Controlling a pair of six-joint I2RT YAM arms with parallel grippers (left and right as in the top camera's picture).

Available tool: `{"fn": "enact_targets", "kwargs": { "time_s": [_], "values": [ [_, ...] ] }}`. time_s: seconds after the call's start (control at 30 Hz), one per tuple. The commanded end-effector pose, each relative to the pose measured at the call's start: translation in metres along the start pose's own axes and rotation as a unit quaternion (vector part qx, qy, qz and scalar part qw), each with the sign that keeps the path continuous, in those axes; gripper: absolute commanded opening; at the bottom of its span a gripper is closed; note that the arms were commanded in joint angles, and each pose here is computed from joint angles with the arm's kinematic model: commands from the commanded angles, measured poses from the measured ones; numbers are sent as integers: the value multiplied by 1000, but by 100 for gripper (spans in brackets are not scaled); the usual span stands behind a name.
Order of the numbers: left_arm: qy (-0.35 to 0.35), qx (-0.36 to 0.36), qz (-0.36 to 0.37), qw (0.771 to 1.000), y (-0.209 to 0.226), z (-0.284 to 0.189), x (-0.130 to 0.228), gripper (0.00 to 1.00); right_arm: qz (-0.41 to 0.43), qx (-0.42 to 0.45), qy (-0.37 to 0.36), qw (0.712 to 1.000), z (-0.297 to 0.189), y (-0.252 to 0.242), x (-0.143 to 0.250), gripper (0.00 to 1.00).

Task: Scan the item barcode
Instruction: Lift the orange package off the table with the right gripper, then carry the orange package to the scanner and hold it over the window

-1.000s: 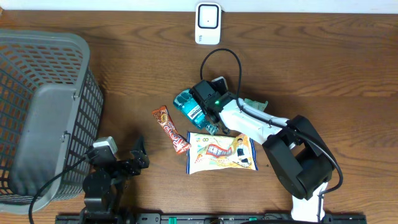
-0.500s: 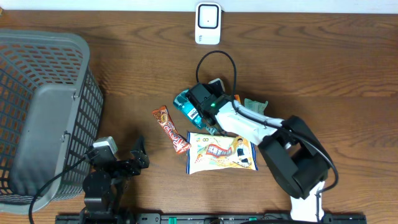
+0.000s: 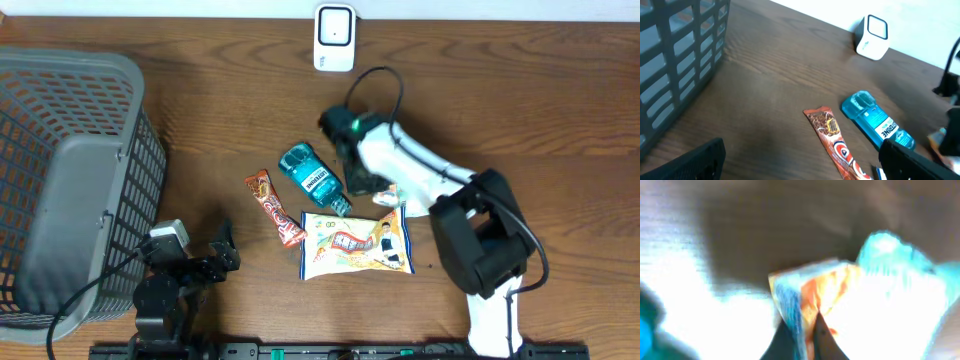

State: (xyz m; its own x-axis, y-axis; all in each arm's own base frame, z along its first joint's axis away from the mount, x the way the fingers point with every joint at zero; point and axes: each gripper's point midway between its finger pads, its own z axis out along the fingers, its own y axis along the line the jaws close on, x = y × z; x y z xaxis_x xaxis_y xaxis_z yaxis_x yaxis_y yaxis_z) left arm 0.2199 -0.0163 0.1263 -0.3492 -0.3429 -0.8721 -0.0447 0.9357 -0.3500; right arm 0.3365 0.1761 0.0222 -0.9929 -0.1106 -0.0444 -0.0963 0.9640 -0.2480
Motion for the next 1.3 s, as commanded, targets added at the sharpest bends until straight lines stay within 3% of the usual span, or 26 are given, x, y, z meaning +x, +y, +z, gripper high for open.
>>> {"fn": "enact_targets", "kwargs": {
  "time_s": [0.0,0.13,0.23,0.37,0.43,0.63,0.9,0.97,1.07,1.27],
  "values": [
    [3,3,-5,1000,0,1,2,98,83,-189,106,973,-53,36,3,1],
    [3,3,-5,1000,0,1,2,98,117,-304,207,922,-110,43,19,1],
    [3,3,-5,1000,0,1,2,98,177,-334,269,886,-132,38,26,1],
    [3,3,-5,1000,0,1,2,98,283,-351,395,800,-160,35,44,1],
    [3,3,-5,1000,0,1,2,98,291,-398,419,763,-176,40,38,1],
    [3,3,-5,1000,0,1,2,98,317,-459,464,688,-205,44,25,1],
    [3,3,-5,1000,0,1,2,98,459,-431,498,596,-196,35,-24,1],
    [3,3,-5,1000,0,1,2,98,502,-421,527,541,-200,29,-40,1],
    [3,3,-5,1000,0,1,2,98,549,-393,552,490,-199,23,-52,1],
    [3,3,-5,1000,0,1,2,98,597,-339,587,429,-196,14,-53,1]
  ]
}}
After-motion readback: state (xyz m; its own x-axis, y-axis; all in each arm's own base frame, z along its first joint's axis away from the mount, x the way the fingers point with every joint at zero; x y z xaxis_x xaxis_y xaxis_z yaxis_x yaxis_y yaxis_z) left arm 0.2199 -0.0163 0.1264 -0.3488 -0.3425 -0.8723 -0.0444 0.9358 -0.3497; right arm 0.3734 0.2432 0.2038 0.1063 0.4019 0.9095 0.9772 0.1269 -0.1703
